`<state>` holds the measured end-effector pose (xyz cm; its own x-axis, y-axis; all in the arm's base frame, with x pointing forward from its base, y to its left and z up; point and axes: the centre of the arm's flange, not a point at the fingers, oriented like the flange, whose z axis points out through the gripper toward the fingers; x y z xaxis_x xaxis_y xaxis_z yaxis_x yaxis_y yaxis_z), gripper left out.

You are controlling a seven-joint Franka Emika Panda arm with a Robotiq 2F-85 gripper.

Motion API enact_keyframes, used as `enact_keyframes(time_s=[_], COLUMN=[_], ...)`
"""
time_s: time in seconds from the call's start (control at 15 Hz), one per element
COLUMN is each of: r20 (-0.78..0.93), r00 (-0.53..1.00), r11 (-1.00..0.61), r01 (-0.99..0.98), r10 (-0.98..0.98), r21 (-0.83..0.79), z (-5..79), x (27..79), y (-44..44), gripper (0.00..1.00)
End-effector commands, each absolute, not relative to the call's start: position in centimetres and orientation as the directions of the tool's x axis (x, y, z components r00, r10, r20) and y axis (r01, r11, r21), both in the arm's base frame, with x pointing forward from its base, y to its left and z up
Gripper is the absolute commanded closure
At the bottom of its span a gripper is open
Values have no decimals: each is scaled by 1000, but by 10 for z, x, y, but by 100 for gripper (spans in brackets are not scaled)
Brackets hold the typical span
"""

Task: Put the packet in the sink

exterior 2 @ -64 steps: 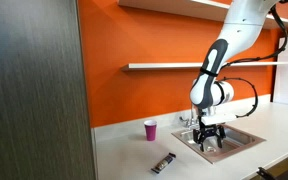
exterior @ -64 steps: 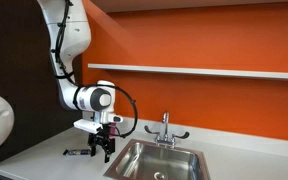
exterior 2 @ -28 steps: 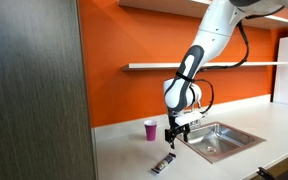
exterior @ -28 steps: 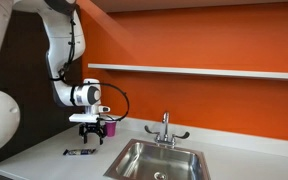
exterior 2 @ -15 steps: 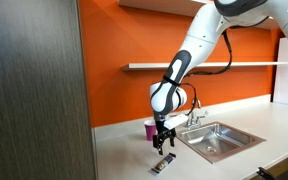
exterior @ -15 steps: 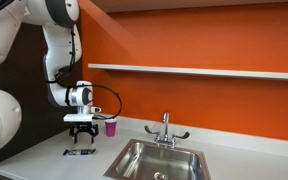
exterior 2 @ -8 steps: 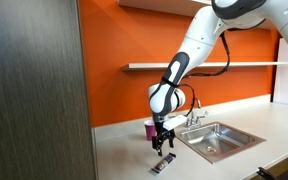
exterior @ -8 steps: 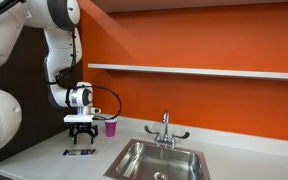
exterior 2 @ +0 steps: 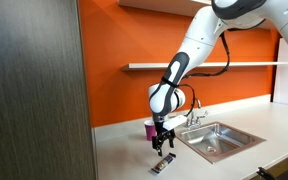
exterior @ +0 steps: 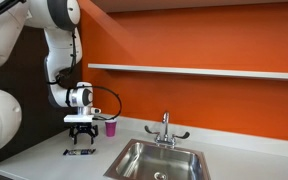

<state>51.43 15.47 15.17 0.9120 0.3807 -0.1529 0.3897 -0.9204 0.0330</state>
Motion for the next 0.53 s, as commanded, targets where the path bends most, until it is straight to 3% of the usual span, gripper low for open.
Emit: enact_keyframes(time_s=[0.0, 0.47], r20=[-149, -177], r00=[940, 976], r11=[-948, -990], r01=[315, 137], r10=[306, 128], r21=[42, 38], z=[152, 153], x=[512, 504], y=[154, 159], gripper=[0, 0])
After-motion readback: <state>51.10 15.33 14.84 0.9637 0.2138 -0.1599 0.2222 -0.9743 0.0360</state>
